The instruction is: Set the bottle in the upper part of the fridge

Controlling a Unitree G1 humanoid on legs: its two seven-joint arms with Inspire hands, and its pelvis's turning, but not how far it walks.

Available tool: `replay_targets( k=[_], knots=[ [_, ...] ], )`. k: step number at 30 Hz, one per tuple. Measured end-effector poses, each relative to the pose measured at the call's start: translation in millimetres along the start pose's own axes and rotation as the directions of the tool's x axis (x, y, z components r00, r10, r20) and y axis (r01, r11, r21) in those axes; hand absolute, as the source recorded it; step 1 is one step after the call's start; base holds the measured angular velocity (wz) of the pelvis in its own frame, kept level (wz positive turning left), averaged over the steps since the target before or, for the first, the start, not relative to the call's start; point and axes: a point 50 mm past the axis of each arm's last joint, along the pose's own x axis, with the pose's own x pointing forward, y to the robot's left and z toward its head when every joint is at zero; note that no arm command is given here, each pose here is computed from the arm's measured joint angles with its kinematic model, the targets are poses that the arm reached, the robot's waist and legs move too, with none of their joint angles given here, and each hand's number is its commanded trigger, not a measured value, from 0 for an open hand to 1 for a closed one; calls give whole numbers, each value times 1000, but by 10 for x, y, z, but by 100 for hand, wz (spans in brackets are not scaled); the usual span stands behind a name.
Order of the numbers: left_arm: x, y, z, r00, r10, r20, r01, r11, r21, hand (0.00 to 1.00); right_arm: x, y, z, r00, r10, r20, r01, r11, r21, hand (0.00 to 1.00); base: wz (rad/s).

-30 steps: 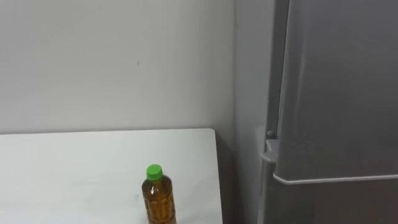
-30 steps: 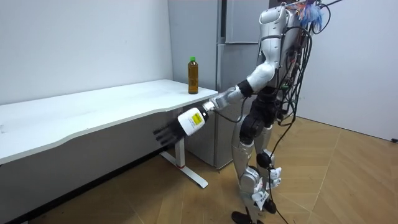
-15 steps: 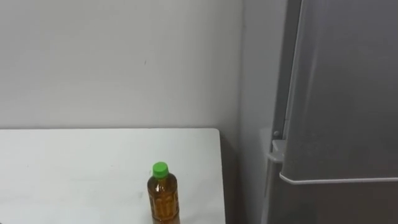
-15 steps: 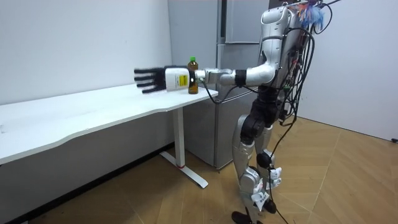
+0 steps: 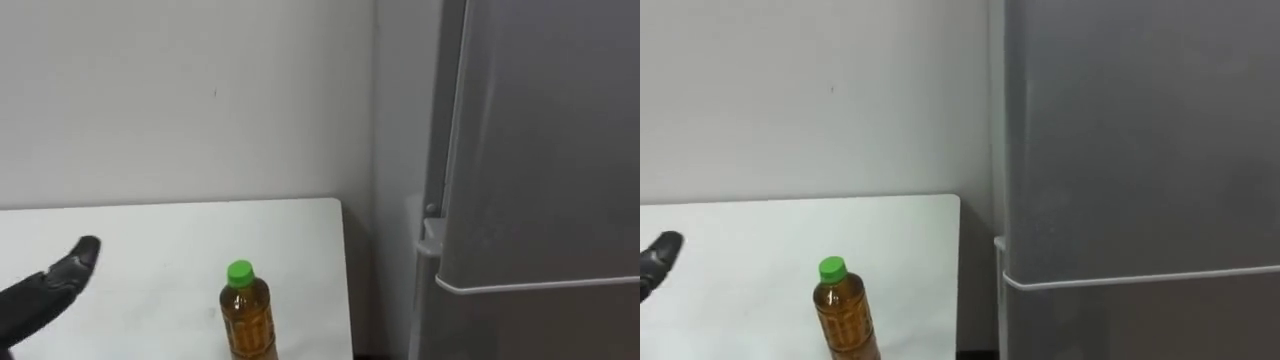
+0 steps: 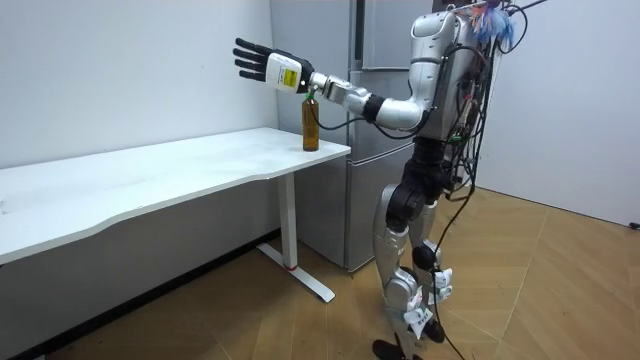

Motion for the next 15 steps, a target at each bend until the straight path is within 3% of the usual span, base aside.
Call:
replay_targets(
  k=[7,15],
  knots=[
    [-71,-368,-39,971,-237,-35,235,970,-52,0,25,71,55,1000,19,-2,-19,999,-34,0,-10],
    [-62,-705,190,887,-458,57,461,882,-91,0,30,71,51,1000,18,-13,-19,999,-35,0,1]
  ],
)
